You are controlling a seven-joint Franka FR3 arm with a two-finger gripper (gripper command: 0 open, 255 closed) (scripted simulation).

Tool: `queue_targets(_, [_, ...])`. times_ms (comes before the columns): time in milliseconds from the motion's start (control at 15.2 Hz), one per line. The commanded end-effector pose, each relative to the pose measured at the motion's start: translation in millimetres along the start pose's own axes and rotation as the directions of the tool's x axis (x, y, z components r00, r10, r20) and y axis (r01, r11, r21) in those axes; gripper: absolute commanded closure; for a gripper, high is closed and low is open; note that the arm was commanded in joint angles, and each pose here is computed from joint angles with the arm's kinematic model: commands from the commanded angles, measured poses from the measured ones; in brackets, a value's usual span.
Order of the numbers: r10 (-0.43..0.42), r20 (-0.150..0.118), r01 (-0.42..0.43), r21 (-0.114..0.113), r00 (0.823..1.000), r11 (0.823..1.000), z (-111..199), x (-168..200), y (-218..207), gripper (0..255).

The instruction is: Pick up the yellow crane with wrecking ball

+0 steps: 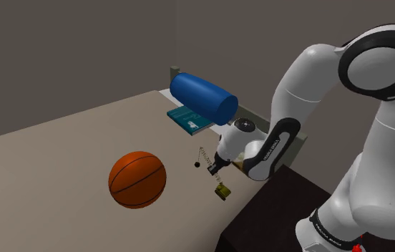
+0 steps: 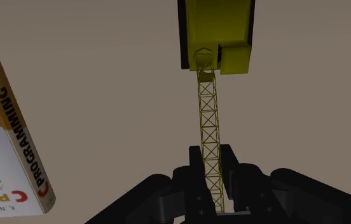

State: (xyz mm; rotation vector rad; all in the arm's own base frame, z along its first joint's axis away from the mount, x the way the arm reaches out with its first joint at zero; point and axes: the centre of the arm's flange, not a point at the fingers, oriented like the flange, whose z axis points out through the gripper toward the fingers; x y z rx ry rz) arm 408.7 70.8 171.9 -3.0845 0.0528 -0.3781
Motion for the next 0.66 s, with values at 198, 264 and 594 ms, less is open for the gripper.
queue_targets(198, [0.0, 0.0, 0.0, -0.001, 1.0, 1.0, -25, 7, -2, 255])
queue_targets(264, [0.0, 0.0, 0.0, -0.001, 1.0, 1.0, -30, 8, -2, 255])
queue_targets(594, [0.0, 0.0, 0.0, -0.001, 1.0, 1.0, -46, 12, -3, 255])
